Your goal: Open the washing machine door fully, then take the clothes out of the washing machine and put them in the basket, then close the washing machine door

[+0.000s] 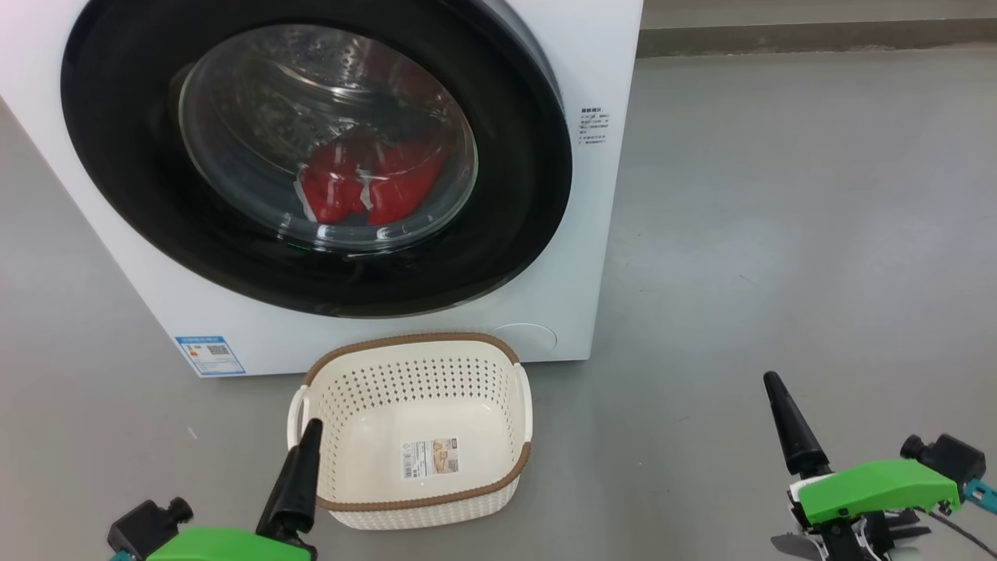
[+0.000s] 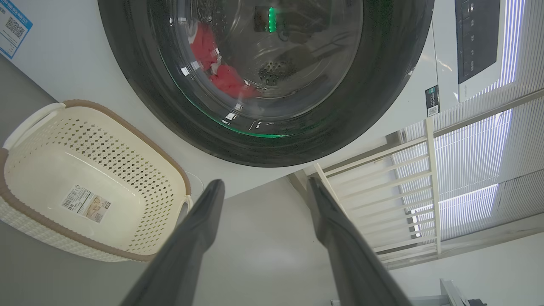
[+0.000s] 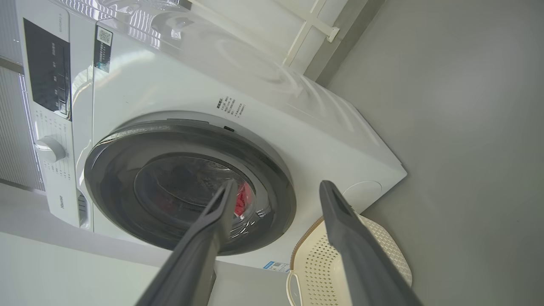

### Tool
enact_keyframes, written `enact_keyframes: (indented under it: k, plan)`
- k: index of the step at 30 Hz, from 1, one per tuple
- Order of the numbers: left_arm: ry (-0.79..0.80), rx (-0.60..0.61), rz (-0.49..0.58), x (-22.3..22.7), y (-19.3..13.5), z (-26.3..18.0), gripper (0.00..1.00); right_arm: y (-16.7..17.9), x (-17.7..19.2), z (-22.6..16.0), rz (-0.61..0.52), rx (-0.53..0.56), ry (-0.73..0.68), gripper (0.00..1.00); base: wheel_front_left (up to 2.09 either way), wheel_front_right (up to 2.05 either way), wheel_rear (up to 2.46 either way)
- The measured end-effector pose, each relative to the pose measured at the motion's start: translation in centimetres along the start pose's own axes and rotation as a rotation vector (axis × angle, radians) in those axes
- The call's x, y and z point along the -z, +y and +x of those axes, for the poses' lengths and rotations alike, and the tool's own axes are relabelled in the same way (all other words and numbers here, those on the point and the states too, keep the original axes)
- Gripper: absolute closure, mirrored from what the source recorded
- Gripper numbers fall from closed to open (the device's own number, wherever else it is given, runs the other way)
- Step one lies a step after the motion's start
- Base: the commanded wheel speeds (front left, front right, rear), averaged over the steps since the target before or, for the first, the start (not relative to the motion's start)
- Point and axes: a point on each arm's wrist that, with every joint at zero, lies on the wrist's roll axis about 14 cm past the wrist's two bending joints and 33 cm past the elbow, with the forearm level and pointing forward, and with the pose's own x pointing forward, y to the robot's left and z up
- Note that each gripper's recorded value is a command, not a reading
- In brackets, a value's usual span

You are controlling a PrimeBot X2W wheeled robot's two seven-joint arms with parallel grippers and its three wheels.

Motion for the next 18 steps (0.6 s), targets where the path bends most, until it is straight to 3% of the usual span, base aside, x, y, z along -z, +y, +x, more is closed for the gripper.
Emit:
enact_keyframes:
  k: [18]
  plan:
    - [-0.009,0.047,0.292,0.4,-2.2,0.9,0.00,3.0,0.1,1.1,-0.234,-0.091,-0.017,0.00,0.00,0.00,0.00]
